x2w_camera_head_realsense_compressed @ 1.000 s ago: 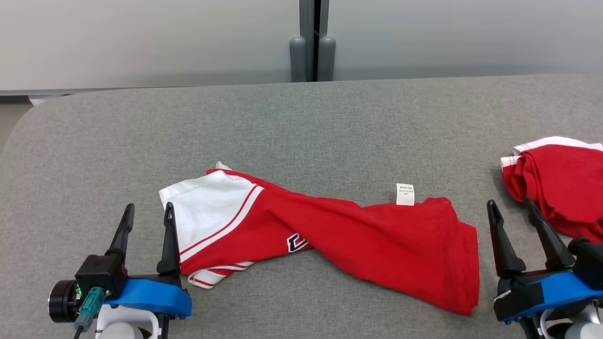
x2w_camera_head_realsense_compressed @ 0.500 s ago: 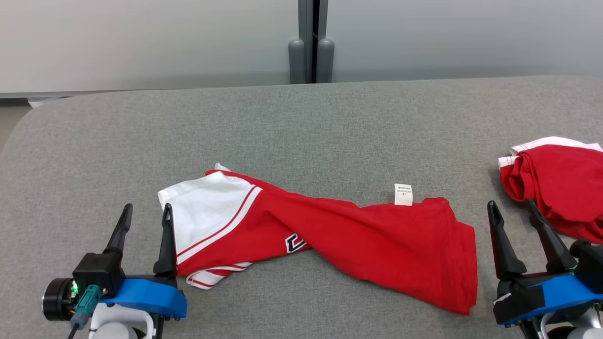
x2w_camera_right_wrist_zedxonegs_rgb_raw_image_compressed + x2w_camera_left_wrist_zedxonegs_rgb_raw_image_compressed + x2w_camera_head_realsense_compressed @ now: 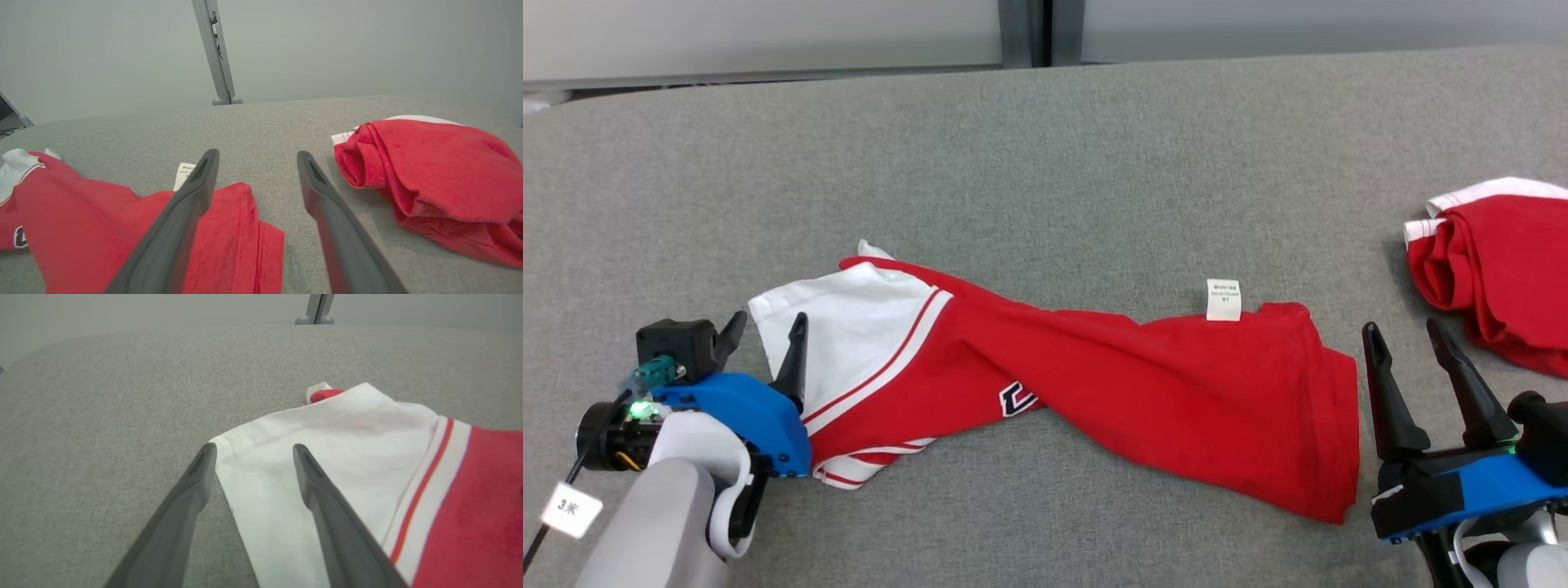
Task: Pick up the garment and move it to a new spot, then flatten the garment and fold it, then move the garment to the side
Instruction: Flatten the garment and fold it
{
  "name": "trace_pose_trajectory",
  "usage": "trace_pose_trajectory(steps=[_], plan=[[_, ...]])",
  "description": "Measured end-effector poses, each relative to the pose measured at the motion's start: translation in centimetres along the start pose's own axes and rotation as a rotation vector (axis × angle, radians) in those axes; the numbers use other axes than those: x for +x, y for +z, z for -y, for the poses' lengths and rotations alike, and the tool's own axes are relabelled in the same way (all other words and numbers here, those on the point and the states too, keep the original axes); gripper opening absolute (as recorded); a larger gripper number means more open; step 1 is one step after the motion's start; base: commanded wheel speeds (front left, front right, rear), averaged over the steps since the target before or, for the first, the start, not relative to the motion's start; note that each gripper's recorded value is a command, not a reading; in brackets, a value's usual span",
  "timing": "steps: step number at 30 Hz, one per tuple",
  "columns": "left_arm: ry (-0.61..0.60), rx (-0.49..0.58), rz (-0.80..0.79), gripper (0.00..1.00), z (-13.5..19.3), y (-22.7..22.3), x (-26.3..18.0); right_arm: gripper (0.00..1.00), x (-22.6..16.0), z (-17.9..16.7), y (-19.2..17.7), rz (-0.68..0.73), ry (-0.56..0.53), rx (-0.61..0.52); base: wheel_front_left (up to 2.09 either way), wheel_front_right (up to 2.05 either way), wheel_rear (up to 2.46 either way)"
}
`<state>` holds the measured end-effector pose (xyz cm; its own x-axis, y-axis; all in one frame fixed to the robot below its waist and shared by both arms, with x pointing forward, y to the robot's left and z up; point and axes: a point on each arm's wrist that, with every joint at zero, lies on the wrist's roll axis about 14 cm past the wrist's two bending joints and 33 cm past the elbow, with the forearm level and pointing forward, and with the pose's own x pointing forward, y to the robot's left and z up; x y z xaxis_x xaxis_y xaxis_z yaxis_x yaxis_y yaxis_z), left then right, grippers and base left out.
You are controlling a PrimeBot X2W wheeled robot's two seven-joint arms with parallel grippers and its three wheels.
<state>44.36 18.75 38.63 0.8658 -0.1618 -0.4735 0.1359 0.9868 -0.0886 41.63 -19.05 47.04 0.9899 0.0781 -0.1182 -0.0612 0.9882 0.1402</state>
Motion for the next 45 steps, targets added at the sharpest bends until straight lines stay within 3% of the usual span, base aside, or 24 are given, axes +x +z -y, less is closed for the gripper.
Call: trace_pose_trajectory(steps=[13,14,15,16,25,30,31,32,33,36,38,45], plan=[[0.03,-0.081,-0.176,0.98,-2.2,-3.5,3.1,1.0,1.1,1.8,-2.9,-0.079,-0.026,0.003,0.0,0.0,0.0],[0.029,-0.078,-0.181,0.62,-2.2,-3.5,3.2,1.0,1.4,1.7,-3.0,-0.085,-0.016,0.001,0.0,0.0,0.0],[0.029,-0.078,-0.181,0.05,-2.2,-3.5,3.2,1.0,1.4,1.7,-3.0,-0.085,-0.016,0.001,0.0,0.0,0.0],[0.027,-0.081,-0.183,0.0,-2.3,-3.4,3.5,1.0,1.9,1.4,-3.4,-0.105,0.005,-0.004,0.0,0.0,0.0],[0.03,-0.101,-0.137,0.0,-2.0,-3.4,3.7,1.0,4.3,-1.2,-6.5,-0.264,0.152,-0.053,0.0,0.0,0.0],[0.036,-0.113,-0.122,0.0,-2.0,-3.6,3.8,1.0,5.1,-1.5,-8.3,-0.35,0.181,-0.055,0.0,0.0,0.0],[0.038,-0.118,-0.116,0.0,-2.0,-3.6,3.8,0.62,5.2,-1.6,-8.8,-0.372,0.187,-0.056,0.0,0.0,0.0],[0.039,-0.121,-0.111,0.0,-2.0,-3.6,3.9,0.36,5.4,-1.8,-9.0,-0.381,0.196,-0.054,0.0,0.0,0.0],[0.041,-0.123,-0.104,0.0,-2.0,-3.6,3.9,0.0,5.6,-1.9,-9.1,-0.384,0.204,-0.052,0.0,0.0,0.0],[0.05,-0.133,-0.055,0.0,-2.2,-3.2,3.8,0.0,6.1,-2.2,-8.9,-0.371,0.222,-0.051,0.0,0.0,0.0],[0.073,-0.14,0.091,0.0,-2.7,-0.3,3.5,0.0,7.0,-1.9,-6.1,-0.245,0.226,-0.065,0.0,0.0,0.0],[0.095,-0.109,0.377,0.0,-3.0,8.1,1.3,0.0,7.5,-1.9,1.6,0.025,0.225,-0.094,0.0,0.0,0.0]])
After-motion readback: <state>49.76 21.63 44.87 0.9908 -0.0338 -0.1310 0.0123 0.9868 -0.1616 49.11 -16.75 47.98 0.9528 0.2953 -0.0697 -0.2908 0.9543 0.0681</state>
